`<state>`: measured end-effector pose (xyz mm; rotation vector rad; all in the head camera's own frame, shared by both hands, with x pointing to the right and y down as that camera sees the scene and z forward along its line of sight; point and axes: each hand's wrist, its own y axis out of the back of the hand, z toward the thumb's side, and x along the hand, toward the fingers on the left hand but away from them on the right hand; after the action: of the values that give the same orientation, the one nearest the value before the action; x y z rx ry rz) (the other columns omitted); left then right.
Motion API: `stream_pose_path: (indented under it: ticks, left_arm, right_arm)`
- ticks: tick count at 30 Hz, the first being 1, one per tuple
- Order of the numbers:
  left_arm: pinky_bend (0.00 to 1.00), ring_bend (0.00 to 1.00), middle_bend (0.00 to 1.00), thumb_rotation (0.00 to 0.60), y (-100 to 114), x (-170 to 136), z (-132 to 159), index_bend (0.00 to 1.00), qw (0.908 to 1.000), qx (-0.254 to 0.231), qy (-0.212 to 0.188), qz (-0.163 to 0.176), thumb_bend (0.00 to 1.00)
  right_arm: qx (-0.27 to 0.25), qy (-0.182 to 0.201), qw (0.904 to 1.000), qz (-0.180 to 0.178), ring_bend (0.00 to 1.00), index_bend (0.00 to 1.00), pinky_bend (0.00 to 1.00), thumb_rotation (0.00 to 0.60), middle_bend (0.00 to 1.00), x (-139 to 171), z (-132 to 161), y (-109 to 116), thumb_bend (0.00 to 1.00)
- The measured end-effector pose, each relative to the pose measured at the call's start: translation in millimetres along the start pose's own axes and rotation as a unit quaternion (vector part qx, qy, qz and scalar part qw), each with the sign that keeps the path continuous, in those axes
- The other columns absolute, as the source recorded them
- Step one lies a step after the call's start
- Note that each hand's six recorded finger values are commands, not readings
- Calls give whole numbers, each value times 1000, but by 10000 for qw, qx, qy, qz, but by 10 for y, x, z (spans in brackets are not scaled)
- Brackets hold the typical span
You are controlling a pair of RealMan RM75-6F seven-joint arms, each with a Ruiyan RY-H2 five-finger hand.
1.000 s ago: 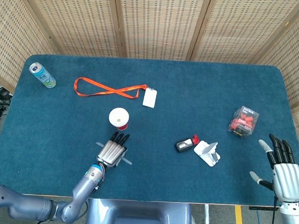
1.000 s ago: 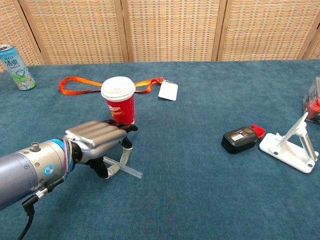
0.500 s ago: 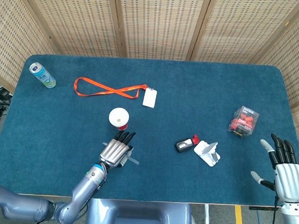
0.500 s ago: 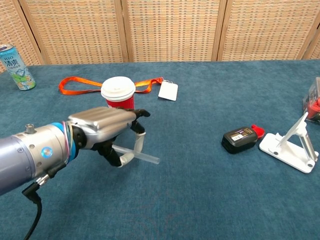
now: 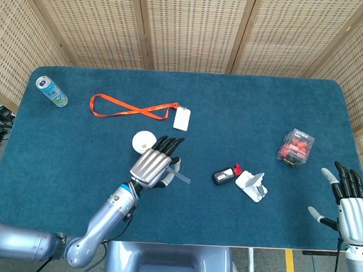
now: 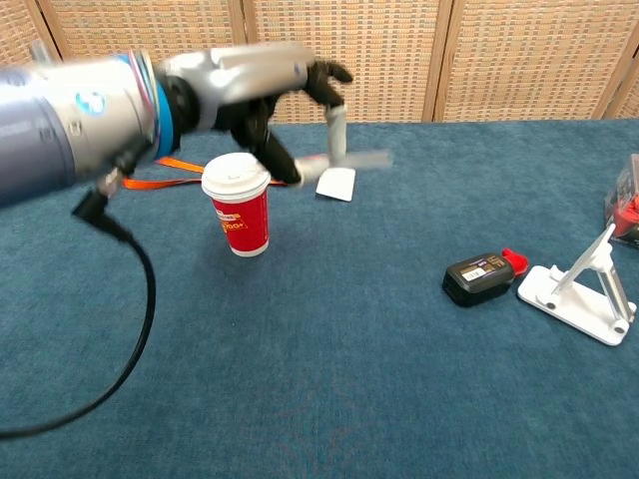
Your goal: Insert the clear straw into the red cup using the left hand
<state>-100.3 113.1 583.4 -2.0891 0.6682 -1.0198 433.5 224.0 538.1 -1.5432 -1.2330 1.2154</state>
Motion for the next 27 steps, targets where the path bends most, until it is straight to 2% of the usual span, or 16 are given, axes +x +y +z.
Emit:
stream_pose_path:
  ticks: [6,11,14,18,21,24,27]
  left_arm:
    - [0,0,0,600,370,41,-11,580,9980,-579,22,255,468]
    - [0,0,0,600,490,36,-110,583,9904,-1361,96,226,468]
    - [0,0,0,600,506,16,-191,589,9796,-2003,136,122,468]
    - [0,0,0,600,502,-21,-358,601,9573,-2882,229,40,467]
    - [0,0,0,600,485,-49,-523,612,9426,-3324,324,30,468]
    - [0,0,0,600,481,-81,-711,623,9327,-3581,428,67,468]
    - [0,0,0,600,497,-111,-868,623,9285,-3679,486,143,468]
  right_arm:
    - [-22,-80,10000,54,0,184,0,600,0,-14,-48,-27,60]
    - [-22,-121,9999,110,0,184,0,600,0,-31,-74,-60,60]
    - [2,-119,9998,146,0,184,0,600,0,-37,-72,-87,61]
    - [42,-87,9998,186,0,186,0,600,0,-39,-52,-119,61]
    - [65,-64,9998,199,0,186,0,600,0,-38,-32,-136,61]
    - [77,-52,9997,209,0,186,0,600,0,-38,-21,-148,61]
    - [81,-43,9997,225,0,186,0,600,0,-37,-13,-160,61]
